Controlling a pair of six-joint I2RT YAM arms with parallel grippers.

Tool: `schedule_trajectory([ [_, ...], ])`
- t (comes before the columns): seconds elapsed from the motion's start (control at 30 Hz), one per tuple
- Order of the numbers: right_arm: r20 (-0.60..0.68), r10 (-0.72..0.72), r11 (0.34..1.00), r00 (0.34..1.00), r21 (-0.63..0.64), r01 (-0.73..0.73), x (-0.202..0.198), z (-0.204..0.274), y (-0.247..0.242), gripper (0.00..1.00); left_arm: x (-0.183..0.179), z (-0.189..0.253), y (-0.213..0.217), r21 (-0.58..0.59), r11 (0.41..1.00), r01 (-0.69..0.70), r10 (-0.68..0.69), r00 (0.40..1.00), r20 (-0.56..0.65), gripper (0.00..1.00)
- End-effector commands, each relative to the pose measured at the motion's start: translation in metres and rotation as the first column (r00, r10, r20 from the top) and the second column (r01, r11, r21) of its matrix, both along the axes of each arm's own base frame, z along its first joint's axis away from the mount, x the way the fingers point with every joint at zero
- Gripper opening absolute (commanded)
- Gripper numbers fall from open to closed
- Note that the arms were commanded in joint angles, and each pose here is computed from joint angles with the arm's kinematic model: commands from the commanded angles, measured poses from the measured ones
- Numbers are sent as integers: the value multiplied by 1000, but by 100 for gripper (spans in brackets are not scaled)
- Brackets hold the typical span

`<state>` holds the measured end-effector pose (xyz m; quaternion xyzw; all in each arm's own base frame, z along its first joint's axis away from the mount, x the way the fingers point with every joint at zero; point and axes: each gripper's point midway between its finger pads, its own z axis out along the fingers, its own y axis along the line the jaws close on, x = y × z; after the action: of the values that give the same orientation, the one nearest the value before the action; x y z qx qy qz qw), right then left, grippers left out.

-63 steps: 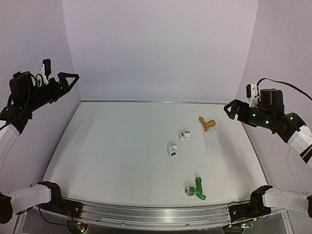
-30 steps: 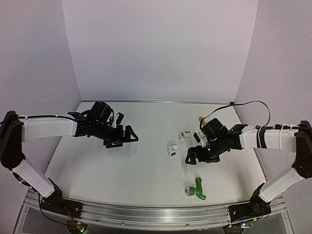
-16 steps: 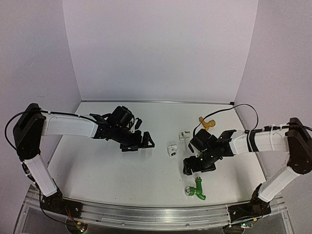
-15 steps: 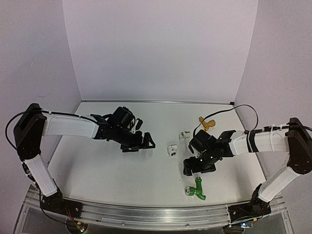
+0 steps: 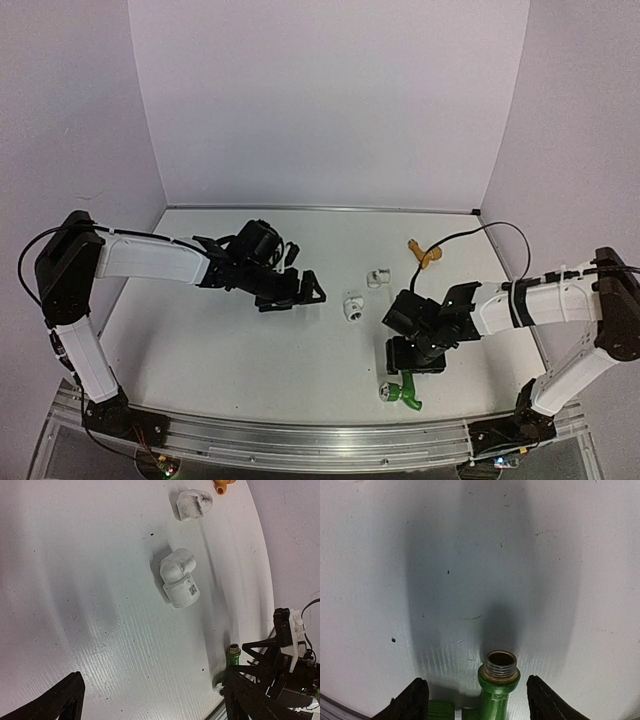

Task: Install the water faucets

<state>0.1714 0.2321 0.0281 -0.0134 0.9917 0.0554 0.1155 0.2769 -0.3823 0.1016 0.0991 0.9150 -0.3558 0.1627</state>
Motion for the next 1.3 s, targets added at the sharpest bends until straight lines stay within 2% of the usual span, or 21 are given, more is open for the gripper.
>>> schedule_trajectory([
  [0.0, 52, -51, 998, 997, -25, 53, 7, -1, -7, 67, 8, 26, -7, -55, 998, -11, 14, 998, 57, 99],
  [0.13, 143, 37, 999, 989, -29, -33, 23, 5, 3, 69, 8, 29, -3, -57, 998, -24, 27, 998, 65, 99],
  [0.23, 246, 156, 988, 957, -49, -148, 45, 14, 22, 79, 7, 34, 3, -58, 998, -39, 44, 996, 82, 99],
  [0.33, 316, 224, 974, 922, -96, -204, 71, 21, 45, 84, 5, 42, 10, -62, 996, -56, 62, 993, 102, 99],
  [0.6, 358, 237, 971, 903, -73, -226, 121, 9, 82, 84, -6, 62, 36, -85, 991, -101, 112, 983, 142, 100],
  [0.83, 371, 200, 979, 907, -37, -201, 145, -5, 95, 72, -10, 68, 52, -86, 986, -140, 152, 974, 166, 100],
  [1.03, 375, 163, 983, 913, 16, -182, 158, -5, 103, 69, -12, 69, 58, -77, 986, -146, 158, 971, 179, 100],
  [1.17, 385, 74, 995, 920, 36, -95, 167, -6, 99, 64, -11, 68, 57, -74, 987, -145, 156, 972, 176, 100],
  [1.2, 383, 42, 997, 923, 43, -63, 168, -7, 96, 60, -12, 67, 57, -74, 987, -144, 155, 972, 174, 100],
  [1.27, 385, -25, 998, 923, 57, 4, 170, -8, 87, 41, -12, 66, 56, -73, 987, -142, 153, 974, 169, 100],
])
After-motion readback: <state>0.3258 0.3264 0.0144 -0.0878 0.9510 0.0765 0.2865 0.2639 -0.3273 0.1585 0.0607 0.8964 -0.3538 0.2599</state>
